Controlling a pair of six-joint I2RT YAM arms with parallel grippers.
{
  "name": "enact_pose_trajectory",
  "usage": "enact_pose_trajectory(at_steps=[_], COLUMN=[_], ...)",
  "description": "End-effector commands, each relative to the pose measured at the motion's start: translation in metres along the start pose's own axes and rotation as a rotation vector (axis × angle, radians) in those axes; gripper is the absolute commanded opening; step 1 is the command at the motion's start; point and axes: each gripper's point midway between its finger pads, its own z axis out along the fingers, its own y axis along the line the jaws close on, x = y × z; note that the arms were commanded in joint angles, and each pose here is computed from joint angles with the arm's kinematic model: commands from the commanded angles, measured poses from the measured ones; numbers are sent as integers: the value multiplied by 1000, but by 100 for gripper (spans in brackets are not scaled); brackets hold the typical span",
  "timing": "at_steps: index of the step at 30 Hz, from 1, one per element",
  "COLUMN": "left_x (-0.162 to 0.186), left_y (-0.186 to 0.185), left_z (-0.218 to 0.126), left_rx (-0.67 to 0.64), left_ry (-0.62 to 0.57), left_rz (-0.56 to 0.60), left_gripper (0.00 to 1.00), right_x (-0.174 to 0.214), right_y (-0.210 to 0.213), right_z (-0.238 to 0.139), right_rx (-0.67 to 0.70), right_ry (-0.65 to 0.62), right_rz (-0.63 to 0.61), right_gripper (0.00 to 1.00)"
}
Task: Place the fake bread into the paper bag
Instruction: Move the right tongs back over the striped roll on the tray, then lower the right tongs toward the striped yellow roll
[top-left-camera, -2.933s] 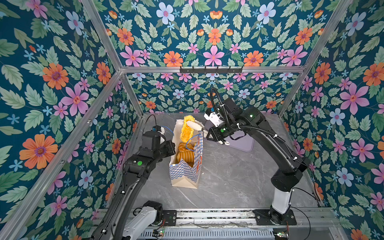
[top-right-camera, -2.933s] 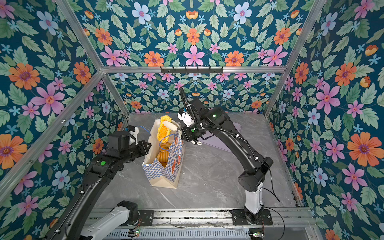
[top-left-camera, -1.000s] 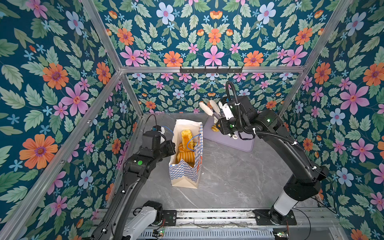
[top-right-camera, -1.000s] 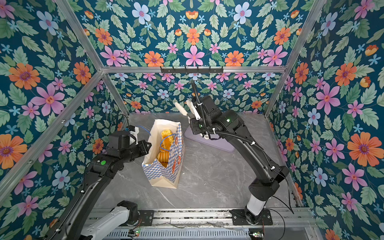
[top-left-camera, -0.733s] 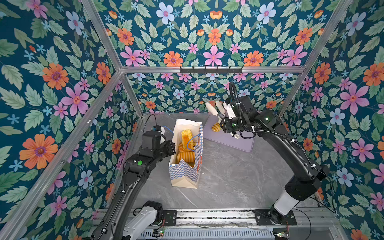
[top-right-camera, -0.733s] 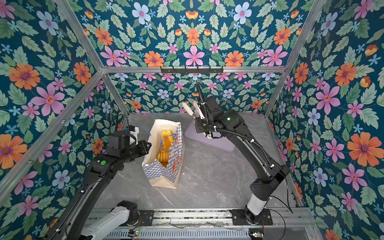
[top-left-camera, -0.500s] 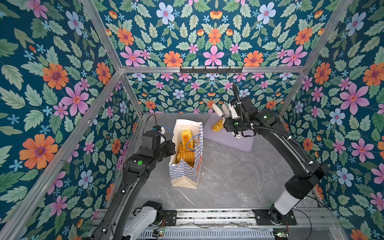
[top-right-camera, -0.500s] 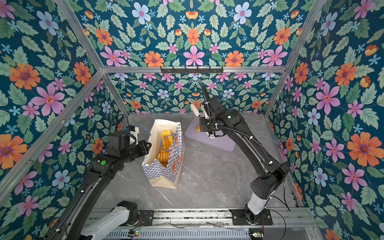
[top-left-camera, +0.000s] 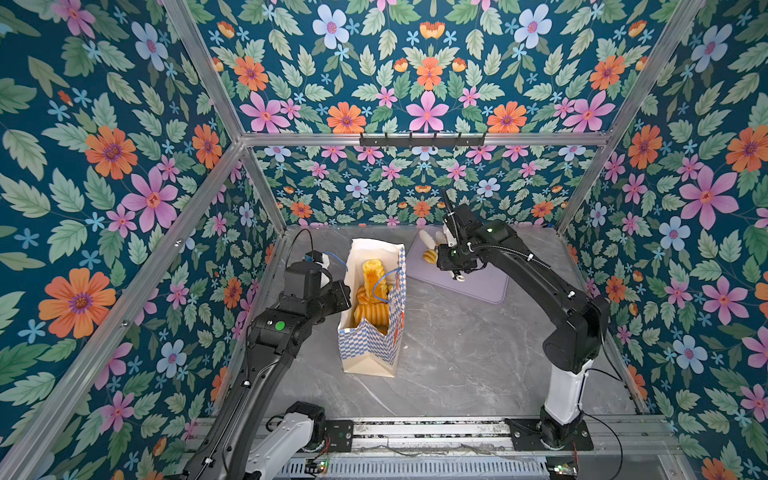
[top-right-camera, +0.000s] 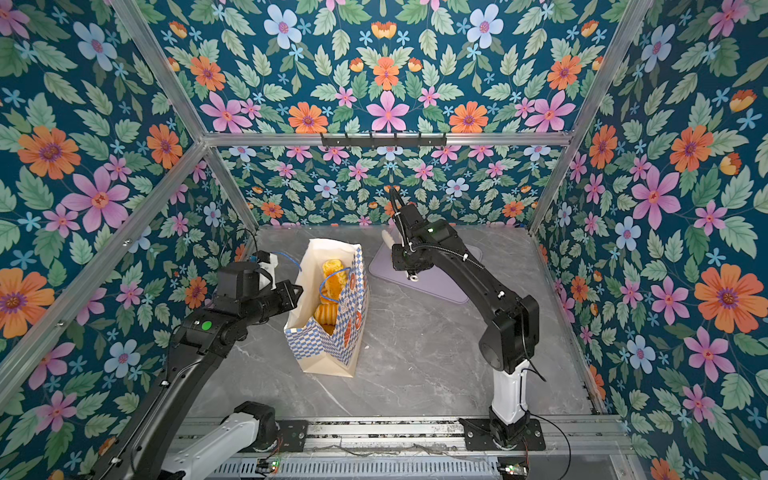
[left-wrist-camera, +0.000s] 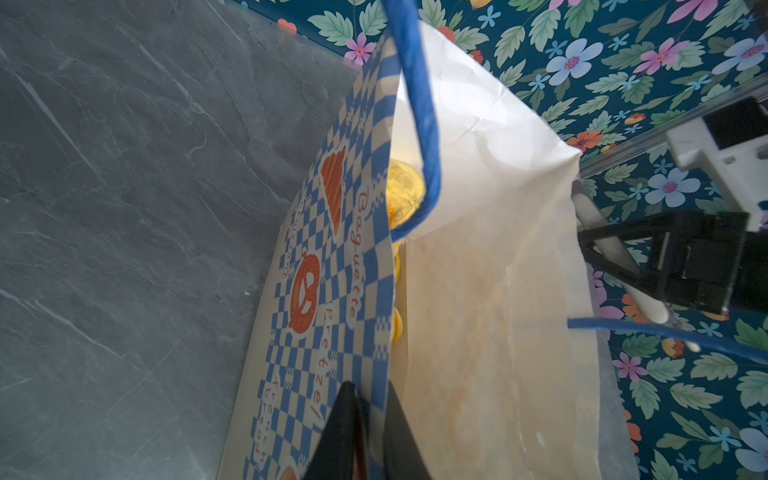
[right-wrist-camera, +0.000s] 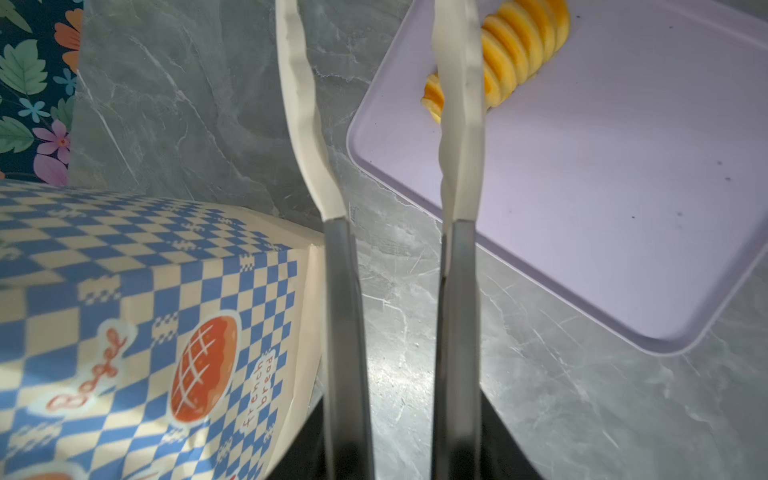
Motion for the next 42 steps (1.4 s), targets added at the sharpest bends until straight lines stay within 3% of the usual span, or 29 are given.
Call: enact_pose_trajectory(at_steps=[1,26,42], left_x=[-2,2,2], left_y=[-1,1,0], left_z=[0,3,4], left_rx=[8,3,8], left_ry=[-9,-2,1], left_rz=[8,7,10], left_gripper=[14,15,15], right_x=[-9,-26,-5], right_y=[8,26,0], right_z=[11,119,121], right_rx=[-34,-123,-68], right_ry=[3,151,177], right_rz=[19,176,196], right_gripper=[41,39,38])
